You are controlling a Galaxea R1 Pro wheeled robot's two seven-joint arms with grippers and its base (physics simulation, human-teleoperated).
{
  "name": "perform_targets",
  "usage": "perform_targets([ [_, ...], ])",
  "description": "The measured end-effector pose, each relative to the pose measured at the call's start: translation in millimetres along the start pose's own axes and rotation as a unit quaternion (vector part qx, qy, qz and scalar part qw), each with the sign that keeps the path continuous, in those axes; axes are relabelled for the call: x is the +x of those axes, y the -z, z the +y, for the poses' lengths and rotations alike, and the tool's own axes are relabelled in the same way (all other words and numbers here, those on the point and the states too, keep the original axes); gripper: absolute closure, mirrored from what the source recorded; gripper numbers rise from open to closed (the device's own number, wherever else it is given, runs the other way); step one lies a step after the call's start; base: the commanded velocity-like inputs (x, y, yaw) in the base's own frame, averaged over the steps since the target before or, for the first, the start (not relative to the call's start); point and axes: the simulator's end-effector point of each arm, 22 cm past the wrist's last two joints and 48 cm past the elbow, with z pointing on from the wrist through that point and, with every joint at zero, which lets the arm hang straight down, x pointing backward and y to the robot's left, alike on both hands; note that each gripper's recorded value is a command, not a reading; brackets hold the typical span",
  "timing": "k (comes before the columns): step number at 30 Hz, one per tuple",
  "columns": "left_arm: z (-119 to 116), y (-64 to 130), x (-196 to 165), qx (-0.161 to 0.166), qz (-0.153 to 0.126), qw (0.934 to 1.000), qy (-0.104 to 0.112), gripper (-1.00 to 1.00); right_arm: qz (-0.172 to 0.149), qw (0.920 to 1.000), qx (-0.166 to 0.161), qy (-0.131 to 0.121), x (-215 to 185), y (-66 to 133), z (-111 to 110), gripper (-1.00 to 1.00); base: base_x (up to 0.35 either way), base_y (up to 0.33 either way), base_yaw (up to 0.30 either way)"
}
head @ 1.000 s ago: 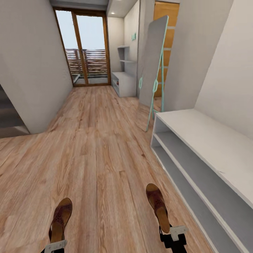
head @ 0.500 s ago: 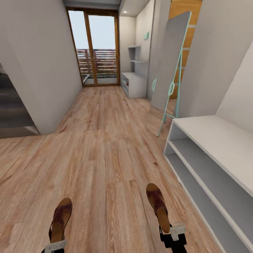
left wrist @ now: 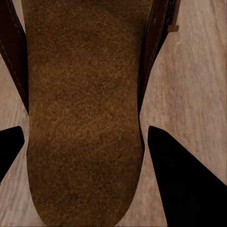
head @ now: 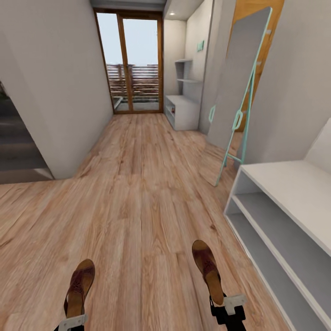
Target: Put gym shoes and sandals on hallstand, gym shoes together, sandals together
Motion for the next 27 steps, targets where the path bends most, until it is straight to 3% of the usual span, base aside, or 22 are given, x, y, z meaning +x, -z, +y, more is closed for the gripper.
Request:
perform_targets([
  [11, -0.1, -0.1, -0.3, 0.000, 0.000, 1.0000, 0.000, 1.00, 0.005, 1.0000, -0.002, 0.000, 4.8, 2.5, 1.7, 1.00, 0.336, 0.017, 0.000],
  [27, -0.2, 0.2, 0.7, 0.000, 0.001, 1.0000, 0.000, 1.00, 0.012, 0.9999, -0.004, 0.001, 10.5, 5.3, 4.2, 1.00, 0.335, 0.109, 0.000],
])
